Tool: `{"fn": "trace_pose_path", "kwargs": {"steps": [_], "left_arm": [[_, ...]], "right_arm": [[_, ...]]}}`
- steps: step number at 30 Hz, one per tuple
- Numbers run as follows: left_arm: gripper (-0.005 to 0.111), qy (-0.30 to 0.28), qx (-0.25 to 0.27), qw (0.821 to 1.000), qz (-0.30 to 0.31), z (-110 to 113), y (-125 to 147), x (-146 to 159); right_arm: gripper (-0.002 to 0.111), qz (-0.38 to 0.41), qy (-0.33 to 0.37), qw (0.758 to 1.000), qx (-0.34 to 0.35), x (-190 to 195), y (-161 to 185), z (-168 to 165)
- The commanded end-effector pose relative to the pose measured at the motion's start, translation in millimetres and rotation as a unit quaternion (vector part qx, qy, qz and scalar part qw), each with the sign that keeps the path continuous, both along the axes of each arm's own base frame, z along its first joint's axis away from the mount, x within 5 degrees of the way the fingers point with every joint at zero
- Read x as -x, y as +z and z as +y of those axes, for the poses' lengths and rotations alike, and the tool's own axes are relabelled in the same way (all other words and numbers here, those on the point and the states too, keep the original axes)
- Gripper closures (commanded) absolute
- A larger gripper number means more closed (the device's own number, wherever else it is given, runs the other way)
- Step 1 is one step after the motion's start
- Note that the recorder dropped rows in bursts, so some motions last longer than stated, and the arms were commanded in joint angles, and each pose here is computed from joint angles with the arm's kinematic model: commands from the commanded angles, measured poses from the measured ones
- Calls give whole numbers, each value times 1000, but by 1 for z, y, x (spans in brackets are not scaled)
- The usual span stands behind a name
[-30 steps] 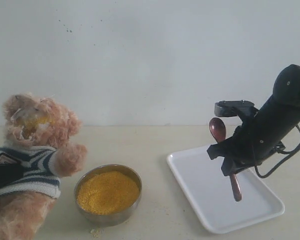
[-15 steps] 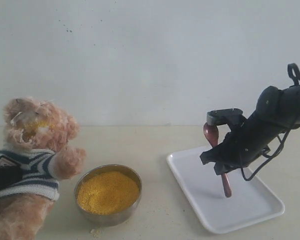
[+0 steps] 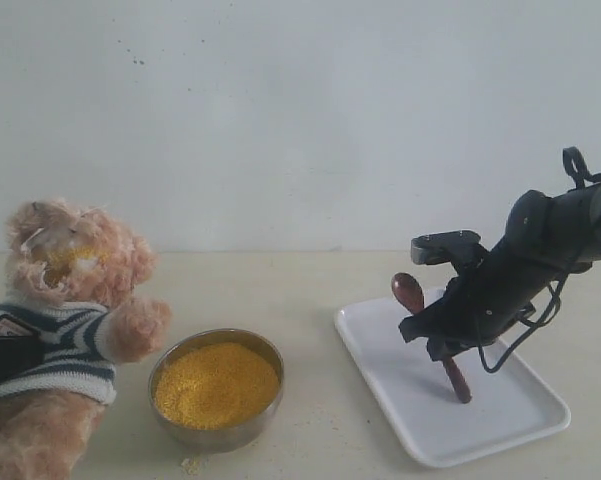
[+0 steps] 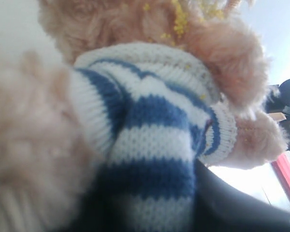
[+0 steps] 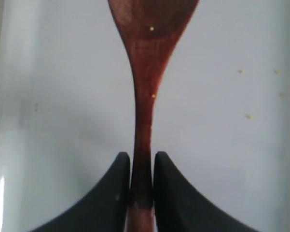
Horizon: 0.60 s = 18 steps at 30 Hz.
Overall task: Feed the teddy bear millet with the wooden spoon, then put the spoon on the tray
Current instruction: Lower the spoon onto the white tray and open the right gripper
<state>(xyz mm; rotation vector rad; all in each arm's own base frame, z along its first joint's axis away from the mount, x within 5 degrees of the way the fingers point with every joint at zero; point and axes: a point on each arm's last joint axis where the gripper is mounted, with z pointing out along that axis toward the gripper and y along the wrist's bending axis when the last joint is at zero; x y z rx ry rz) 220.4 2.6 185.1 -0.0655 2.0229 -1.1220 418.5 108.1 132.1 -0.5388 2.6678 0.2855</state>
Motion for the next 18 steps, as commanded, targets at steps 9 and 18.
{"fn": "trace_pose_path", "kwargs": {"steps": [9, 18], "left_arm": [[103, 3, 8, 1000, -7, 0, 2, -1], [103, 3, 9, 1000, -7, 0, 2, -1]], "right_arm": [[73, -6, -7, 1000, -8, 1, 17, -1], [90, -94, 7, 995, -16, 24, 114, -6]]}}
